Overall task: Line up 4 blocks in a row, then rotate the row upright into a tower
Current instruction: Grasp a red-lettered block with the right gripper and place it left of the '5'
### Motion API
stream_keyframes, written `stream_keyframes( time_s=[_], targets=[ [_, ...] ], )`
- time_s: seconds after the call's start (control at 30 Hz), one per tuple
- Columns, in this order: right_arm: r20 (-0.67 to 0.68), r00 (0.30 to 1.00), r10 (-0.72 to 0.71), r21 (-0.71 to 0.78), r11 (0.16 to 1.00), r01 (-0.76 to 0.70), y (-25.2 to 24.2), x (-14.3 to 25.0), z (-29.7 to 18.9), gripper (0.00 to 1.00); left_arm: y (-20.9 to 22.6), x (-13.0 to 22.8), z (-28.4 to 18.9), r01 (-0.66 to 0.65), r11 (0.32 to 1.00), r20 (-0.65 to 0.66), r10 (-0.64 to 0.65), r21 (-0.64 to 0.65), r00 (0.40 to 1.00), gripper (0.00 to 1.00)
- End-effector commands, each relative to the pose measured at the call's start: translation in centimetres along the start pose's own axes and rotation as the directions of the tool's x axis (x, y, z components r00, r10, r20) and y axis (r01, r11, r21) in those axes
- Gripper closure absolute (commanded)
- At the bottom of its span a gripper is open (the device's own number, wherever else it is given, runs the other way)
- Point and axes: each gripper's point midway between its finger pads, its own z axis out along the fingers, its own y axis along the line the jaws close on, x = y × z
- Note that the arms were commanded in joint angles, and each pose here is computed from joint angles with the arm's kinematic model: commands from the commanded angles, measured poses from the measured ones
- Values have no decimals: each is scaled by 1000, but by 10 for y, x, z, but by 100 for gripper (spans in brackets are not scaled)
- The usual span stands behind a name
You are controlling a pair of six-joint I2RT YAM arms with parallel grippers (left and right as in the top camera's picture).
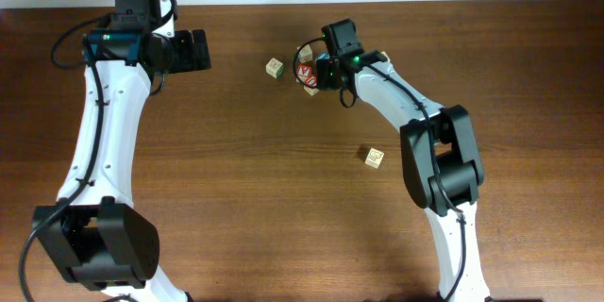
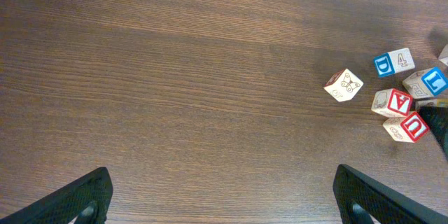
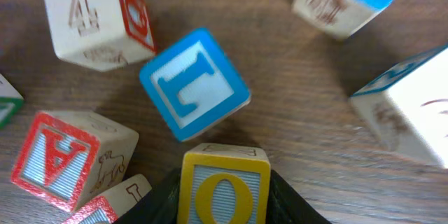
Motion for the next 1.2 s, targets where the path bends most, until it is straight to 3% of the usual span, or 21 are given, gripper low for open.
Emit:
stream_keyframes(
  time_s=[0.0, 0.1, 0.27, 0.3, 0.37, 0.43, 0.5, 0.6, 0.63, 0.7, 0.77, 0.83, 0.9, 0.97, 1.13, 1.17],
  targets=[
    [-4, 1000, 4, 20, 1000, -4, 1, 4, 5, 67, 0, -7, -5, -2, 1000, 19, 2, -1, 1000, 1],
    [-38, 999, 14, 31, 999, -13, 1, 4, -13, 75, 0, -7, -5, -2, 1000, 19, 2, -1, 1000, 1],
    [-60, 998, 31, 23, 999, -30, 6, -8, -45, 80, 0, -7, -5, -2, 1000, 19, 2, -1, 1000, 1],
    [-103, 994, 30, 24, 999, -28, 5, 2, -46, 80, 0, -7, -5, -2, 1000, 19, 2, -1, 1000, 1],
    [-315, 945, 89, -7, 995, -96, 11, 51, -57, 79, 0, -7, -5, -2, 1000, 19, 2, -1, 1000, 1],
    [-500, 860, 101, 10, 994, -111, 11, 96, -77, 79, 0, -7, -5, -2, 1000, 19, 2, -1, 1000, 1],
    [-596, 797, 99, 52, 995, -85, 10, 123, -93, 78, 0, -7, -5, -2, 1000, 19, 2, -1, 1000, 1],
    [-698, 709, 97, 97, 994, -41, 9, 153, -116, 61, 0, -7, -5, -2, 1000, 19, 2, -1, 1000, 1],
    [-714, 694, 96, 103, 994, -32, 8, 157, -121, 46, 0, -7, -5, -2, 1000, 19, 2, -1, 1000, 1],
    [-706, 702, 92, 95, 995, -34, 8, 151, -122, 35, 0, -7, -5, -2, 1000, 19, 2, -1, 1000, 1],
    [-649, 757, 75, 70, 997, -39, 13, 126, -123, 35, 0, -7, -5, -2, 1000, 19, 2, -2, 1000, 1],
    [-412, 910, -51, -86, 996, 17, 41, 57, -106, 34, 0, -7, -5, -2, 1000, 19, 2, -1, 1000, 1],
    [-199, 971, -130, -164, 982, 97, 59, 10, -81, 32, 0, -7, -5, -2, 1000, 19, 2, -1, 1000, 1],
    [-106, 985, -136, -96, 987, 126, 50, -10, -57, 31, 0, -7, -5, -2, 1000, 19, 2, -1, 1000, 1],
    [-108, 960, -257, -102, 964, 246, 48, 4, -9, 38, 0, -7, -5, -2, 1000, 19, 2, -1, 1000, 1],
    [-127, 953, -275, -108, 959, 262, 47, 12, -2, 49, 0, -7, -5, -2, 1000, 19, 2, -1, 1000, 1]
  ],
)
